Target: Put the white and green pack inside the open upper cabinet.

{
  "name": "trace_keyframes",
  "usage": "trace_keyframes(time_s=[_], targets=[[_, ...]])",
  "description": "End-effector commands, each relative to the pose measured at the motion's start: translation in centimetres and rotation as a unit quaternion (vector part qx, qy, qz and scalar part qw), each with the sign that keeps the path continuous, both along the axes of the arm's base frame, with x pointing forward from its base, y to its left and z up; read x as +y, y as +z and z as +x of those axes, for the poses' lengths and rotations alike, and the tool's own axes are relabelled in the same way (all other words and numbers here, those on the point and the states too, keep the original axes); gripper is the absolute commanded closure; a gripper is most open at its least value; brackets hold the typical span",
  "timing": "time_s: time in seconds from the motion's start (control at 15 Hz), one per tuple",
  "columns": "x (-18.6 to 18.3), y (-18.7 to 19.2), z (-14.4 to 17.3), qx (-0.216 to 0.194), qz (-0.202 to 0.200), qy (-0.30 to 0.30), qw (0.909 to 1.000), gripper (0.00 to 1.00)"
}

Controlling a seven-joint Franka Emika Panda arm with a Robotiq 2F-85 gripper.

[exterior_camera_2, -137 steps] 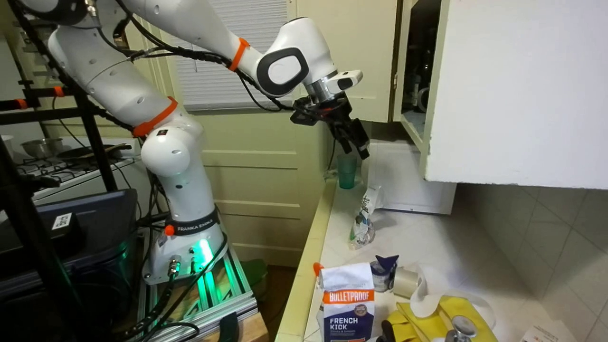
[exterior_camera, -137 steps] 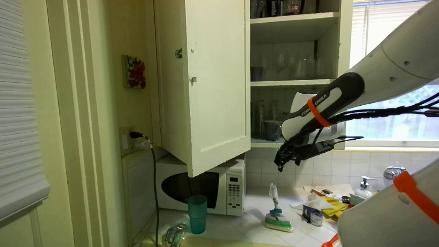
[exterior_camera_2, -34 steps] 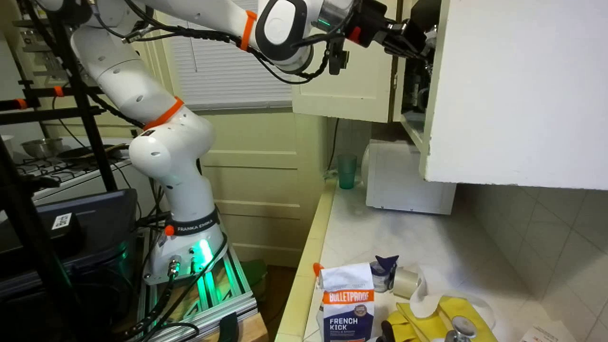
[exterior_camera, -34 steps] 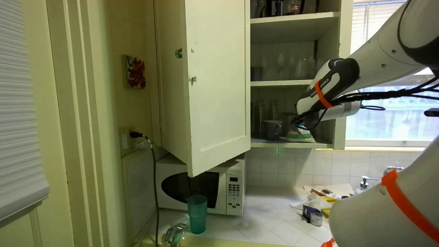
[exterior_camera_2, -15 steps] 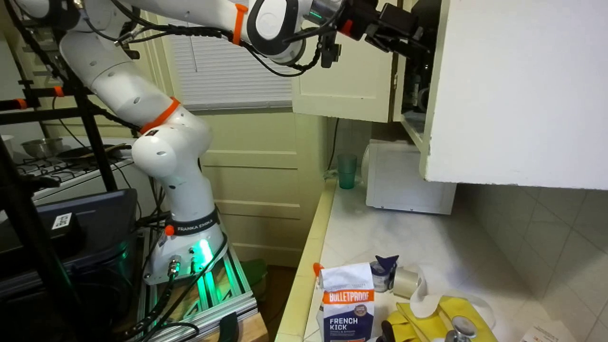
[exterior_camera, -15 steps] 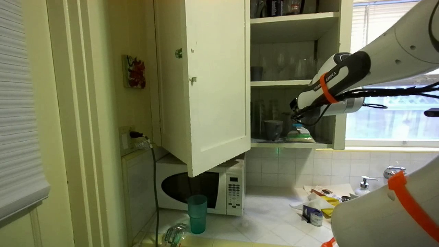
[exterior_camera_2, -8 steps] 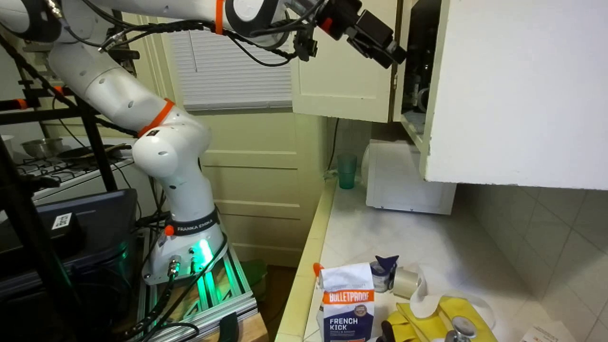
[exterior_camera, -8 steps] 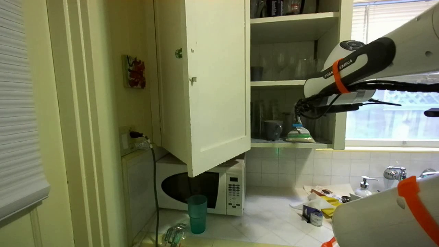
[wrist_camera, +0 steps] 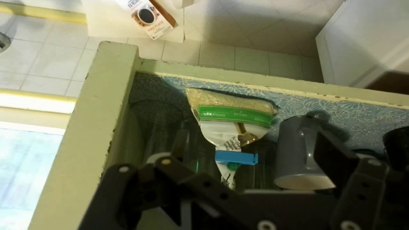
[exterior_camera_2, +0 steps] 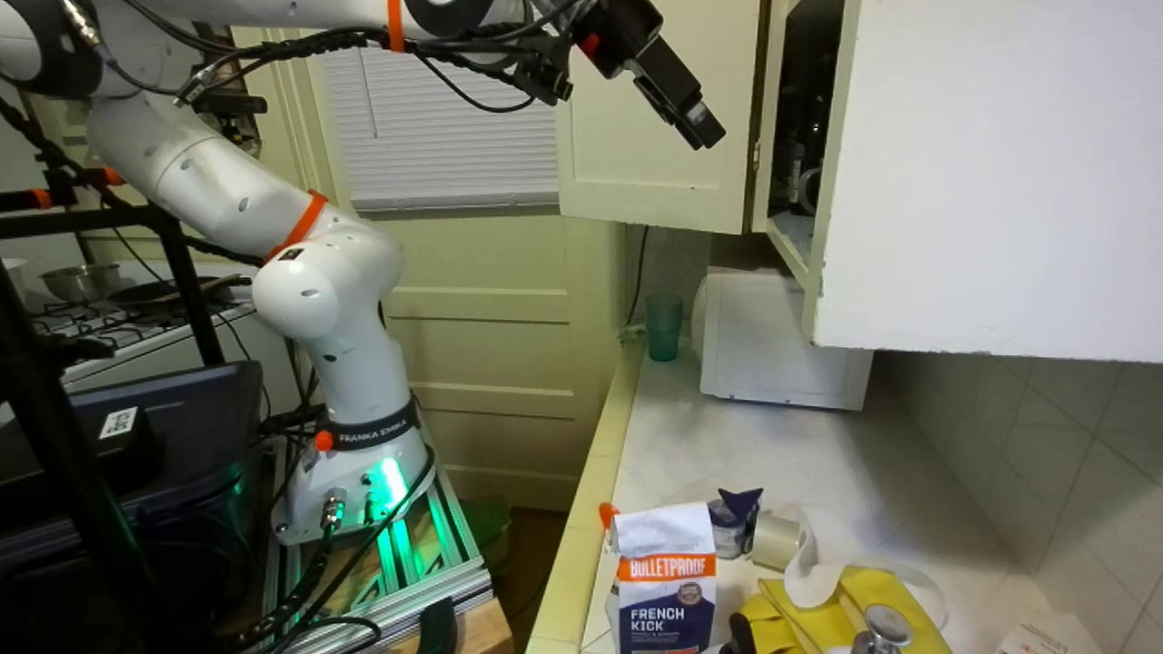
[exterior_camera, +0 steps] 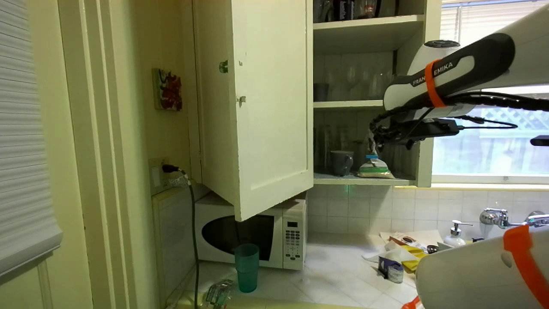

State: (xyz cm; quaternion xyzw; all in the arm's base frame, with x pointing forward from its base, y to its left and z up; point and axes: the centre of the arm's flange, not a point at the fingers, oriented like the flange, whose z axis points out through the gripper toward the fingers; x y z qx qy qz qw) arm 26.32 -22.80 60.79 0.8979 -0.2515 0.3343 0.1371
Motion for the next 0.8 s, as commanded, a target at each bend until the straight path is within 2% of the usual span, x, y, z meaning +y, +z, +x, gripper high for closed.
trace_keyframes(time_s=[0.0, 0.27, 0.33, 0.73], targets=[[1.11, 0.3, -0.94, 0.022, 0.021, -0.02, 0.9994, 0.0], [1.63, -0.14, -1.22, 0.043, 0.039, -0.01, 0.9982, 0.0], [0.91, -0.35, -0.57, 0.033, 0.027, -0.01, 0.999, 0.0], [1.1, -0.37, -0.68, 0.037, 0.03, -0.009, 0.9988, 0.0]])
